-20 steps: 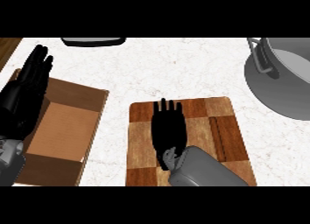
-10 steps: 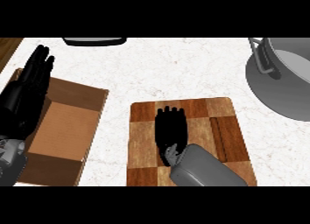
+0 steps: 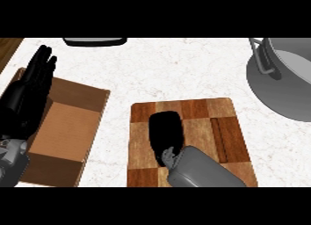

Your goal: Pick the bell pepper from the cutting board and place it in the pot

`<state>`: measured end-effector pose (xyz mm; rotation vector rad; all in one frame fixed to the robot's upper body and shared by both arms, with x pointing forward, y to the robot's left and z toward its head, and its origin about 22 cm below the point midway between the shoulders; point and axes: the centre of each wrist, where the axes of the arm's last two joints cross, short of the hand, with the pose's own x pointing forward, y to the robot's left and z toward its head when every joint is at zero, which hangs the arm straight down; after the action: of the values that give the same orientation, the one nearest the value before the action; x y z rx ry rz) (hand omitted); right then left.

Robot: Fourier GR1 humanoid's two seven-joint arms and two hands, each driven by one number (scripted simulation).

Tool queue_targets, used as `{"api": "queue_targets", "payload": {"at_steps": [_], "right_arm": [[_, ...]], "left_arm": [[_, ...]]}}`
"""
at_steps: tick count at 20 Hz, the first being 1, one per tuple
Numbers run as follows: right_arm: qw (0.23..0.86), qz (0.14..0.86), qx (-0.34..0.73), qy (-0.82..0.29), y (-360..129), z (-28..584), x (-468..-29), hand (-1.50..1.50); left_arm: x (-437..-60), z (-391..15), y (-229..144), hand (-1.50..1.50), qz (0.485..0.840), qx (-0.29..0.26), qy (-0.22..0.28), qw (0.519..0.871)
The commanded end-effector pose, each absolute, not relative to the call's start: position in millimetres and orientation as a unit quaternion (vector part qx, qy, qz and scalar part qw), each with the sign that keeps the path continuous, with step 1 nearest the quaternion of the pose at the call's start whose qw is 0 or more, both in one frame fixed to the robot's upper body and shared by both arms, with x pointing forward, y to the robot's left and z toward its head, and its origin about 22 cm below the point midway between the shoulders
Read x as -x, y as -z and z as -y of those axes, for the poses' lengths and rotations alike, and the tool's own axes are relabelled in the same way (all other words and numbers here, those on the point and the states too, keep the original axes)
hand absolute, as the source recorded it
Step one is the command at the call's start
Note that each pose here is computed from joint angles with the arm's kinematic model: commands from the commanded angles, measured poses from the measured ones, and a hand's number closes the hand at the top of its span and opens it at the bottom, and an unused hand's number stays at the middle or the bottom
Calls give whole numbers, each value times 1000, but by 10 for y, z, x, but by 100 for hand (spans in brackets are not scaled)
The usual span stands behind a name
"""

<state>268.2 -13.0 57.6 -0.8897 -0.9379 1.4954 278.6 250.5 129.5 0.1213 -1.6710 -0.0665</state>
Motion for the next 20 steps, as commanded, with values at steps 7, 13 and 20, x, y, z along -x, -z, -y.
{"api": "queue_targets", "payload": {"at_steps": [7, 13, 20], "right_arm": [[706, 362, 455, -405, -760, 2237, -3241, 150], [695, 359, 533, -322, -1225, 3677, -3077, 150], [646, 438, 565, -268, -1742, 4458, -2710, 150]], "left_arm": [[-2634, -2676, -938, 0, 673, -60, -31, 736], [-2533, -2668, -920, 0, 670, -40, -34, 740], [-2499, -2570, -837, 0, 664, -28, -18, 747]]}}
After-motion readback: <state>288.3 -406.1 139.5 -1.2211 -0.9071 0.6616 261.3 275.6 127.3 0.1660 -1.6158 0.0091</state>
